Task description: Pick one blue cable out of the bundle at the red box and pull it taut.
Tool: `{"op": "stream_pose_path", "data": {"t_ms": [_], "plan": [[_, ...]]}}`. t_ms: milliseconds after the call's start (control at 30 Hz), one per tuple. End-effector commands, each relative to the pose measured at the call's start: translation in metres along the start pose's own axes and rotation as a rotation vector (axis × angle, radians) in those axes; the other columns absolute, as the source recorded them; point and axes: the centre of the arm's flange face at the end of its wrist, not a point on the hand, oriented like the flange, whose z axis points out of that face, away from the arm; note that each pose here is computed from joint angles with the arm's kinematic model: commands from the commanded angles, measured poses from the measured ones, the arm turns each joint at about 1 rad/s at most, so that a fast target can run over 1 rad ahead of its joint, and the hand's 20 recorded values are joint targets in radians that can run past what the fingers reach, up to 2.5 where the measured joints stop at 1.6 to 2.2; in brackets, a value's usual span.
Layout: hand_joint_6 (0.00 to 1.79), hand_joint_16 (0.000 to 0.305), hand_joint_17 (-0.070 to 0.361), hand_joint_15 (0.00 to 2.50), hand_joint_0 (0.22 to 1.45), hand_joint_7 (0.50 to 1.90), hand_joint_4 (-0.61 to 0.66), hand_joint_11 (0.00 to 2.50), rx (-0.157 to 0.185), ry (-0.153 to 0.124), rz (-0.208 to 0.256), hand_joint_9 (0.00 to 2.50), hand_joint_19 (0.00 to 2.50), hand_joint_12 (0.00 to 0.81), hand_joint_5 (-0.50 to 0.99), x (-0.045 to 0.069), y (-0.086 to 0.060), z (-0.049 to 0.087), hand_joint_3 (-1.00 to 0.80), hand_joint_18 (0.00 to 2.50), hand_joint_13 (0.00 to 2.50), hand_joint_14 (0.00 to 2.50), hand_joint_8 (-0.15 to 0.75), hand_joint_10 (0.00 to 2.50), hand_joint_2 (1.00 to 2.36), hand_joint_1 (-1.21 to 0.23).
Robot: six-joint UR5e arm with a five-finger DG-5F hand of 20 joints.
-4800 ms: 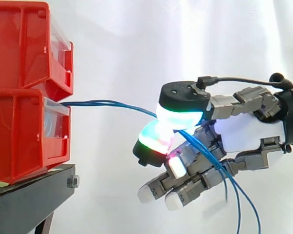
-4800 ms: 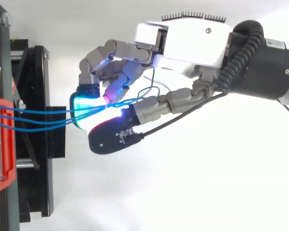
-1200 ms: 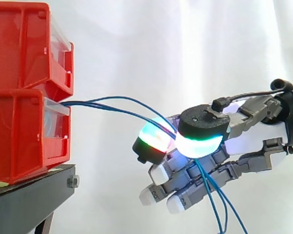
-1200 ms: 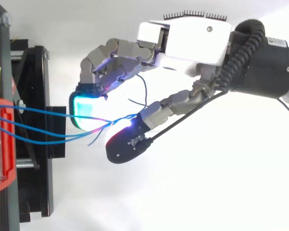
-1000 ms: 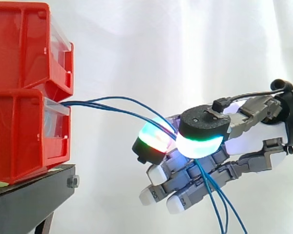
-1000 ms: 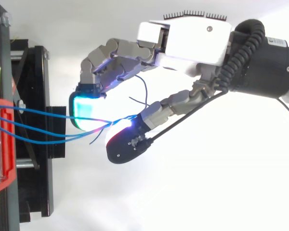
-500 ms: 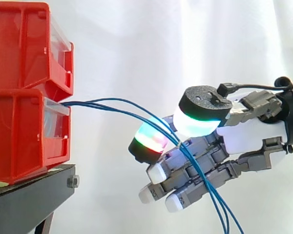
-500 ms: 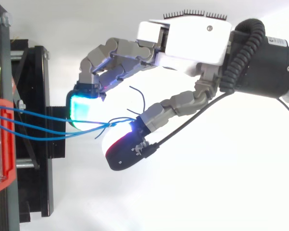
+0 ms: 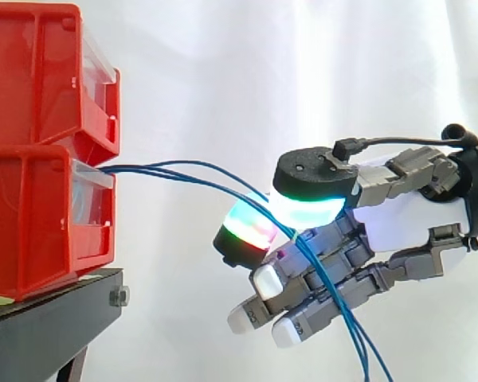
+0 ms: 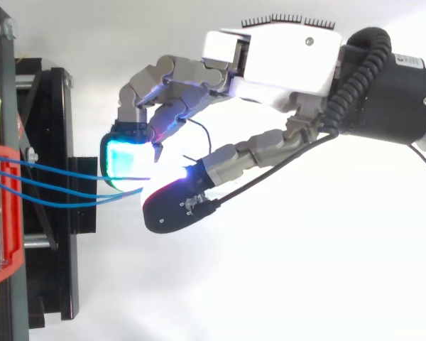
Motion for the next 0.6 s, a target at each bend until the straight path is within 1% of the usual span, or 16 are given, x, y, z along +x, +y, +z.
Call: {"op": "stream_pose_path", "data": {"t_ms": [0, 67, 167, 267, 367, 567], "plan": [[0.89, 0.045, 0.102, 0.13, 0.63, 0.99, -0.06, 0.62, 0.000, -0.001, 0.000, 0.85, 0.27, 0.312, -0.17, -0.0003, 0.0000, 0.0000, -0.24, 0.42, 0.32, 0.01, 0.224, 0.01, 1.02, -0.80], [0.89, 0.045, 0.102, 0.12, 0.63, 1.00, -0.06, 0.62, 0.000, -0.001, 0.000, 0.86, 0.27, 0.310, -0.17, -0.0003, 0.0000, 0.0000, -0.22, 0.43, 0.32, 0.00, 0.228, 0.01, 1.02, -0.80], [0.89, 0.045, 0.102, 0.12, 0.66, 1.01, -0.10, 0.61, 0.000, -0.001, 0.000, 0.86, 0.26, 0.311, -0.16, -0.0003, 0.0000, 0.0000, -0.22, 0.44, 0.32, 0.01, 0.230, 0.01, 1.02, -0.83], [0.89, 0.045, 0.102, 0.11, 0.69, 1.04, -0.12, 0.61, 0.000, 0.002, 0.000, 0.85, 0.24, 0.312, -0.16, 0.0010, 0.0002, -0.0001, -0.24, 0.45, 0.33, 0.00, 0.229, 0.01, 1.02, -0.86], [0.89, 0.045, 0.102, 0.10, 0.72, 1.08, -0.15, 0.60, 0.000, 0.000, 0.000, 0.85, 0.24, 0.313, -0.17, -0.0001, 0.0000, 0.0000, -0.26, 0.45, 0.33, 0.00, 0.226, 0.01, 1.02, -0.89], [0.90, 0.045, 0.102, 0.08, 0.78, 1.05, -0.21, 0.60, 0.000, 0.000, 0.000, 0.82, 0.22, 0.315, -0.17, 0.0008, 0.0002, -0.0001, -0.36, 0.45, 0.31, 0.00, 0.216, 0.01, 1.01, -0.91]]}}
